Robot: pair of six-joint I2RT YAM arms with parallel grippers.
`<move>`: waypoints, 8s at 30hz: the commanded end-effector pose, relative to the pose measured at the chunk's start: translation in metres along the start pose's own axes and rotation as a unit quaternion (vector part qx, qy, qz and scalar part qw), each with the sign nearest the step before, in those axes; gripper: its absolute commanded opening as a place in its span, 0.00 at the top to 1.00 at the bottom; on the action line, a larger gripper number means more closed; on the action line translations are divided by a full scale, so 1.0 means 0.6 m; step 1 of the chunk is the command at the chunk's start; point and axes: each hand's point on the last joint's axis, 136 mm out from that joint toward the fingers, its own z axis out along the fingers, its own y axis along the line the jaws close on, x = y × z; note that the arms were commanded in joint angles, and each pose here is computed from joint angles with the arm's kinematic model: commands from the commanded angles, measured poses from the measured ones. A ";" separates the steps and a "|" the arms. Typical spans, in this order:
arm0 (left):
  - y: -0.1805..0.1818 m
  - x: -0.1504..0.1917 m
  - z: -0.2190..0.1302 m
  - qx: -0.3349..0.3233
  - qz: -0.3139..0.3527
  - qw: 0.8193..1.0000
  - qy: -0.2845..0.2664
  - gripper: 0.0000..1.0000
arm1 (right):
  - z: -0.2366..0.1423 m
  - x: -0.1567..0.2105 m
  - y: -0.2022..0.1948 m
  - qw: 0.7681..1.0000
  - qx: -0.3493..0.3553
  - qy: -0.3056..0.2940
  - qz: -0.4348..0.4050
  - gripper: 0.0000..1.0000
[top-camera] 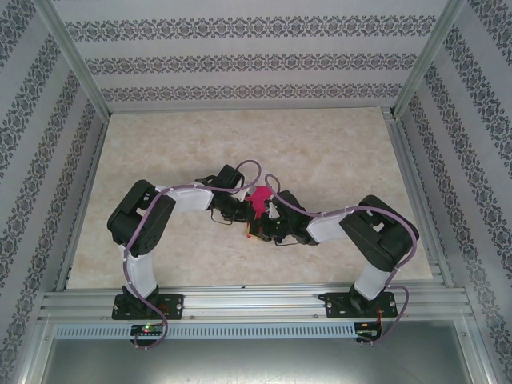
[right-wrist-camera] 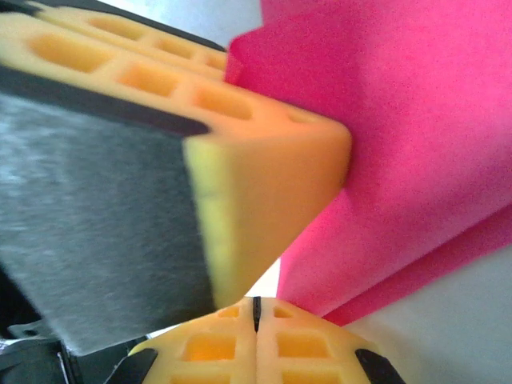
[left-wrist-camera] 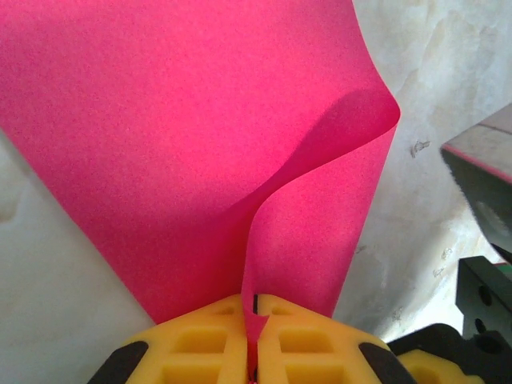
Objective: Fold a paper plane with a square sheet of paper (pick it up from the middle)
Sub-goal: Third fold the triangle at the center of the table.
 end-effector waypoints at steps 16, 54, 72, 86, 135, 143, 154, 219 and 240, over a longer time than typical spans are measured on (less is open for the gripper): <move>0.041 0.026 0.017 -0.036 -0.019 0.999 0.034 0.89 | 0.006 0.027 -0.053 0.998 0.045 0.019 0.035 1.00; 0.046 0.032 0.020 -0.041 -0.016 0.998 0.042 0.89 | -0.048 -0.060 0.001 0.999 0.004 -0.033 0.021 1.00; 0.047 0.033 0.023 -0.040 -0.013 0.998 0.049 0.89 | -0.015 -0.055 -0.066 0.998 0.051 -0.017 0.040 1.00; 0.049 0.036 0.023 -0.044 -0.009 0.997 0.056 0.89 | -0.067 -0.118 0.005 0.999 -0.011 -0.049 0.006 0.99; 0.048 0.039 0.021 -0.046 -0.003 0.997 0.067 0.89 | -0.095 -0.187 -0.032 0.997 -0.004 -0.070 0.024 0.98; 0.047 0.037 0.020 -0.045 -0.004 0.997 0.065 0.89 | -0.070 -0.177 -0.072 0.998 0.021 -0.049 0.044 0.99; 0.046 0.035 0.018 -0.046 0.001 0.997 0.067 0.89 | -0.095 -0.178 -0.046 0.997 0.034 -0.056 0.028 0.97; 0.050 0.000 -0.005 -0.121 -0.051 0.991 -0.020 0.92 | -0.112 -0.155 -0.042 0.993 0.043 -0.102 0.051 0.71; 0.034 -0.037 -0.028 -0.115 -0.047 0.991 -0.057 0.88 | -0.077 -0.147 -0.057 0.994 0.036 -0.080 0.071 0.67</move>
